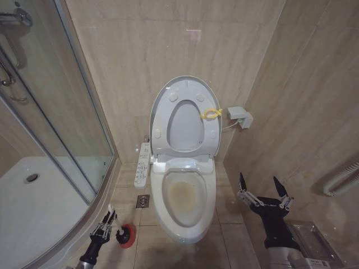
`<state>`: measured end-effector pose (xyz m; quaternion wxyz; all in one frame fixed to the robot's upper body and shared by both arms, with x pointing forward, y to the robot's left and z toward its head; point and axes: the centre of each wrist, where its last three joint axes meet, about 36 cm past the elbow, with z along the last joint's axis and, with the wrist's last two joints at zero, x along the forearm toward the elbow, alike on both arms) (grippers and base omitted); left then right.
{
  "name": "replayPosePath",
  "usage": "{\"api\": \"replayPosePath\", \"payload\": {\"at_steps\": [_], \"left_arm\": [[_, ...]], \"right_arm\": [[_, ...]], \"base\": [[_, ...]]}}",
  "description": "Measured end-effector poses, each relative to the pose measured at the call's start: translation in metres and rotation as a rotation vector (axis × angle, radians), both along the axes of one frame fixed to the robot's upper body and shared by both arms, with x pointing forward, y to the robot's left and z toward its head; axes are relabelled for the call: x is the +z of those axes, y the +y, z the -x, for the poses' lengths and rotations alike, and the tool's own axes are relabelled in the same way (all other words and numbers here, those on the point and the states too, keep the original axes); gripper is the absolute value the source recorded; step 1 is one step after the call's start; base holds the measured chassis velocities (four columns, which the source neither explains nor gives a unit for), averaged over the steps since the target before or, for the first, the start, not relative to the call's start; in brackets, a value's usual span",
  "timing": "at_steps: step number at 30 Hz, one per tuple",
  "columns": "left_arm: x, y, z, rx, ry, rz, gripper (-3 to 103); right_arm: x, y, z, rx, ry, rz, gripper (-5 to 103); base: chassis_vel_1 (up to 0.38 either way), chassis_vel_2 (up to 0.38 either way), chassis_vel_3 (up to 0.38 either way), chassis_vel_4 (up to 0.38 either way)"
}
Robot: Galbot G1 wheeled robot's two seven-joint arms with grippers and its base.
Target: Open the toilet lid, clean the toilet bowl with a toilet brush, close the toilet lid, and flush.
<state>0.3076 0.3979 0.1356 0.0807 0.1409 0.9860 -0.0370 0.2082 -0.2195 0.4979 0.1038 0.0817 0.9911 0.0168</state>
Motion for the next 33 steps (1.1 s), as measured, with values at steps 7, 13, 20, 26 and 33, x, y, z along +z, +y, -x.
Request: {"api": "replayPosePath", "payload": {"at_steps": [7, 13, 20, 26, 33], "left_arm": [[0.008, 0.000, -0.005, -0.007, -0.023, 0.008, 17], [0.007, 0.009, -0.008, -0.010, -0.014, -0.003, 17], [-0.003, 0.018, -0.020, -0.013, 0.015, -0.003, 17], [-0.009, 0.019, -0.029, -0.020, 0.031, -0.001, 17], [-0.017, 0.024, -0.026, -0.042, 0.072, -0.027, 17]], "right_arm": [[0.000, 0.000, 0.000, 0.000, 0.000, 0.000, 100], [0.000, 0.000, 0.000, 0.000, 0.000, 0.000, 100], [0.000, 0.000, 0.000, 0.000, 0.000, 0.000, 100], [0.000, 0.000, 0.000, 0.000, 0.000, 0.000, 100], [0.000, 0.000, 0.000, 0.000, 0.000, 0.000, 100]], "base": [[0.000, 0.000, 0.000, 0.000], [0.000, 0.000, 0.000, 0.000], [0.000, 0.000, 0.000, 0.000], [0.000, 0.000, 0.000, 0.000], [0.000, 0.000, 0.000, 0.000]]}}
